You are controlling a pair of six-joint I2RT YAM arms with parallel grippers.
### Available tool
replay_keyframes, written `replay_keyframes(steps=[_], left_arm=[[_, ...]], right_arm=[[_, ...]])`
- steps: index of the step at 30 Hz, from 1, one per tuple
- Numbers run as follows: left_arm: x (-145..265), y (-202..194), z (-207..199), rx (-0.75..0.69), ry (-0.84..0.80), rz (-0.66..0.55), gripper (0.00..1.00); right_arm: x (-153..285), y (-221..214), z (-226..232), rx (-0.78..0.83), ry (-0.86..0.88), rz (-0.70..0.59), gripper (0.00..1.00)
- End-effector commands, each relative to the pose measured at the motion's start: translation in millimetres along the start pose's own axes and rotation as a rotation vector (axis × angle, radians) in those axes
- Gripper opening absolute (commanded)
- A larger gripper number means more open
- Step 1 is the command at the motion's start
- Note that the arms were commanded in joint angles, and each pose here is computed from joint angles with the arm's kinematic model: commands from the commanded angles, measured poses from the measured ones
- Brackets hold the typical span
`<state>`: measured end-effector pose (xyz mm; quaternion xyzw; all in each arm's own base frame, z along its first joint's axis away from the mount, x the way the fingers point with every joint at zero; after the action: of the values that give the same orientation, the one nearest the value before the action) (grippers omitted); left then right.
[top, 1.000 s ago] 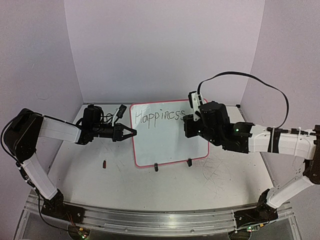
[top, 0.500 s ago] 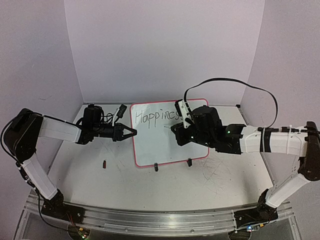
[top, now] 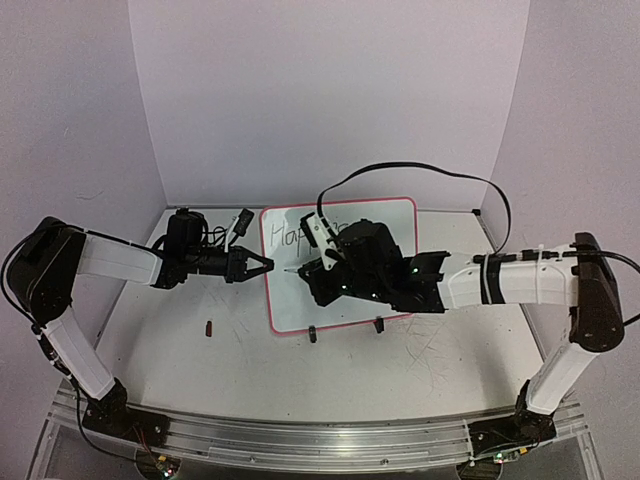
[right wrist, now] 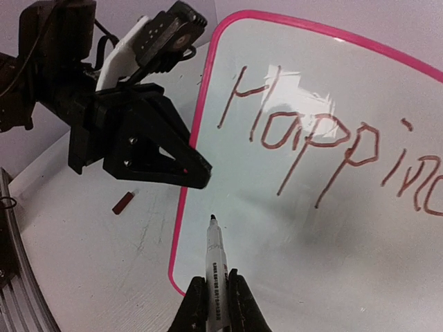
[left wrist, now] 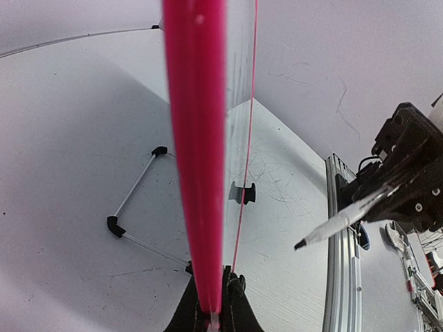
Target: Write a sentence on the whiteboard
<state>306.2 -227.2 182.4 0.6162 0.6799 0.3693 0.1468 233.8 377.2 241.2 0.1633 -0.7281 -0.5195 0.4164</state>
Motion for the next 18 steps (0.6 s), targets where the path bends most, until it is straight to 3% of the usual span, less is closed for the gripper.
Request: replay_keyframes(steps=[1, 18], left_arm=[[-1, 2, 7, -0.017, 0.103, -0.018, 0.0], [-3, 3, 8, -0.02, 0.098, -0.014, 0.0]], right_arm=[[-10, 23, 6, -0.009, -0.022, -0.065, 0.0], [-22, 19, -4, -0.048, -0.176, -0.033, 0.0]])
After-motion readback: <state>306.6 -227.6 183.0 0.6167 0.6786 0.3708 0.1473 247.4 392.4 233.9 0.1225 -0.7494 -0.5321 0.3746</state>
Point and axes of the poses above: each gripper's point midway between its finger pads, its own x axis back along the fingers, its own z axis along the line the jaws close on, y = z × x, the point moved 8 cm from there along x, back along the fingers, and after that the axes turned 14 degrees about x, right-handed, at the moved point
